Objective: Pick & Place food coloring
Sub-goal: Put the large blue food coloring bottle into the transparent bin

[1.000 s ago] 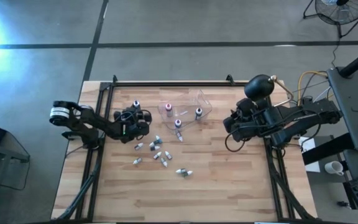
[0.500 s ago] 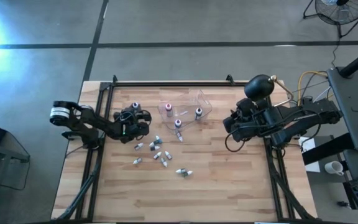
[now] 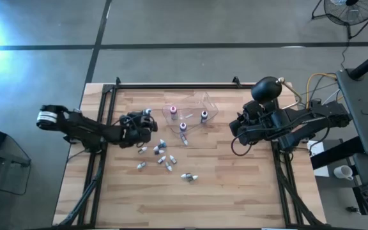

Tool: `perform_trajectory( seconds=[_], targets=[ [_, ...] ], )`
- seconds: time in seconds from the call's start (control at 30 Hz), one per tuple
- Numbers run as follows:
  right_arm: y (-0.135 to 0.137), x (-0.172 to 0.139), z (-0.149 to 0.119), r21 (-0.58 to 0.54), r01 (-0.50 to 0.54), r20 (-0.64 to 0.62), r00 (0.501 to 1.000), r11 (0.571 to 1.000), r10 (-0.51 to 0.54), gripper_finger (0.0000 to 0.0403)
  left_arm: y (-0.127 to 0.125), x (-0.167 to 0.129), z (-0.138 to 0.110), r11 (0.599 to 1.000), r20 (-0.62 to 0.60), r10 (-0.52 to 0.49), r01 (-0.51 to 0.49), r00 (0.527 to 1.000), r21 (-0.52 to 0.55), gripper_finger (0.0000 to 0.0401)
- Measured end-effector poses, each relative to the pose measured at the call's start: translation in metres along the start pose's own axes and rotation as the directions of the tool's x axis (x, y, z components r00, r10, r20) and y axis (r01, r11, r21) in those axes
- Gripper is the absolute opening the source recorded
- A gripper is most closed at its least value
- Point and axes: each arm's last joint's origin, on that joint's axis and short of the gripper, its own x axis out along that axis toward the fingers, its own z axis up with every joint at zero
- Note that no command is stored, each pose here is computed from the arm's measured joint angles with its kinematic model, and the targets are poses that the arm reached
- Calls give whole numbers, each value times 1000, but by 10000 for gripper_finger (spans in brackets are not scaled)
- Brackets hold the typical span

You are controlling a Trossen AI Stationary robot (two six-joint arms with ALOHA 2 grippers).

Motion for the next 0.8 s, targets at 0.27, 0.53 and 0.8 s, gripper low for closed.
perform_trajectory(
  seconds=[0.27, 0.53, 0.8],
  targets=[
    [0, 0, 0, -4, 3, 7, 1000, 1000, -3, 176, 4, -42, 6, 995, -311, -73, 88, 947, 35, 147],
    [-1, 2, 1, -21, 11, 2, 1000, 1000, -11, 176, -15, -69, 24, 821, -584, -195, 457, 788, 342, 147],
    [-1, 3, 1, -72, 15, 1, 1000, 997, -15, 176, -11, -38, 29, 405, -520, -146, 530, 842, 745, 147]
  ],
)
